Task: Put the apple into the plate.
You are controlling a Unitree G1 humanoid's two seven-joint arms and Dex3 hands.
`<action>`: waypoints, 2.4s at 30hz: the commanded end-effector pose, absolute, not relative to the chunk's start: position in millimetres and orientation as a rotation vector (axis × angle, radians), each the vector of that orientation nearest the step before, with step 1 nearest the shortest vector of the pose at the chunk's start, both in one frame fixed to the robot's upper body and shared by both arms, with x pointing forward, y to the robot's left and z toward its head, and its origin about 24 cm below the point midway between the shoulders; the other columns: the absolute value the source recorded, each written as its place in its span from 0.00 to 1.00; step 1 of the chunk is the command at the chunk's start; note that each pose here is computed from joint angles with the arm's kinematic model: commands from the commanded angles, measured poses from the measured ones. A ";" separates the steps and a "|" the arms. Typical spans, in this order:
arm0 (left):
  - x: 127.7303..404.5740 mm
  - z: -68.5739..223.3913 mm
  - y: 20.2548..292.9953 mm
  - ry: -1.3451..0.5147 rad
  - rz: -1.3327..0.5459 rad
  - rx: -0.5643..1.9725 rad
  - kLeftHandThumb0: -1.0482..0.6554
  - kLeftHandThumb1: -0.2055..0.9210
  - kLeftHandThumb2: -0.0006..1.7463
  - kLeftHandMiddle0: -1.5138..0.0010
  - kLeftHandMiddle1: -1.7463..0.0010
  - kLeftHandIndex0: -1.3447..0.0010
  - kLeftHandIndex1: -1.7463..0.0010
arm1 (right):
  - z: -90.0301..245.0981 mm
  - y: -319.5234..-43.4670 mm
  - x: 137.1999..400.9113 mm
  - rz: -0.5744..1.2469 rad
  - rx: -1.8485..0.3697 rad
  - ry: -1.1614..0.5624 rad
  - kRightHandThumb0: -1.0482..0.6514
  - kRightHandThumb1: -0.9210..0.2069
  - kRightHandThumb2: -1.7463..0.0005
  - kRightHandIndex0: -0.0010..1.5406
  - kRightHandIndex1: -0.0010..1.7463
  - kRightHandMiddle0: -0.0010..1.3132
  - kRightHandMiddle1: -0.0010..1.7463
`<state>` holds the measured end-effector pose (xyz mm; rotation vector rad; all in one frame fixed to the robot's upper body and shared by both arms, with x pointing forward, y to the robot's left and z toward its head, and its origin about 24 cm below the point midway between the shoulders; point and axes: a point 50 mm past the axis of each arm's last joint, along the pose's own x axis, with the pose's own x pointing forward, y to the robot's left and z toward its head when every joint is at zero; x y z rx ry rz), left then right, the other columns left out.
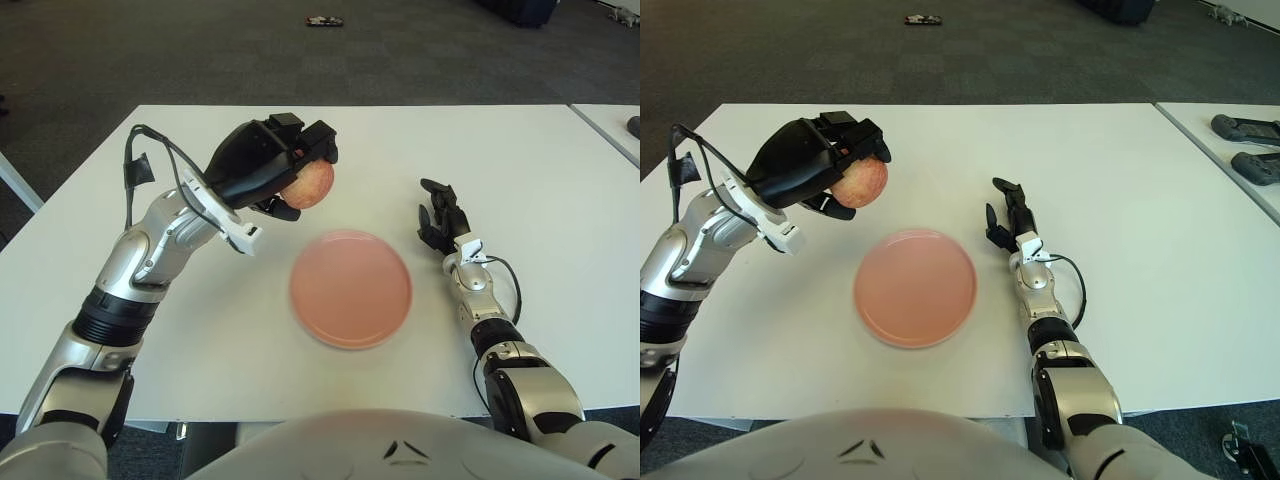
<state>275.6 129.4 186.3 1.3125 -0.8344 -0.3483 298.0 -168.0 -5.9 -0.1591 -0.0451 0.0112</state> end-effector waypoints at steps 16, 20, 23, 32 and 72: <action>282.5 161.8 102.3 -0.847 -0.469 1.219 0.32 0.39 0.81 0.21 0.00 0.50 0.00 | -28.4 -170.5 287.3 -0.001 -0.124 0.090 0.19 0.00 0.60 0.17 0.00 0.00 0.37; 282.7 156.0 98.8 -0.831 -0.495 1.201 0.32 0.40 0.81 0.21 0.00 0.50 0.00 | -29.8 -171.8 287.4 0.007 -0.116 0.103 0.20 0.00 0.59 0.16 0.00 0.00 0.36; 283.0 153.1 97.1 -0.820 -0.516 1.195 0.32 0.40 0.80 0.21 0.00 0.50 0.00 | -30.2 -172.9 287.7 0.009 -0.109 0.108 0.21 0.00 0.58 0.16 0.00 0.00 0.34; 282.1 142.4 94.7 -0.784 -0.544 1.202 0.32 0.40 0.80 0.21 0.00 0.50 0.00 | -30.2 -174.3 287.4 0.003 -0.096 0.103 0.22 0.00 0.58 0.17 0.00 0.00 0.33; 277.1 92.8 85.7 -0.636 -0.685 1.162 0.32 0.41 0.80 0.22 0.00 0.51 0.00 | -29.1 -173.5 288.2 -0.007 -0.114 0.092 0.21 0.00 0.57 0.17 0.00 0.00 0.37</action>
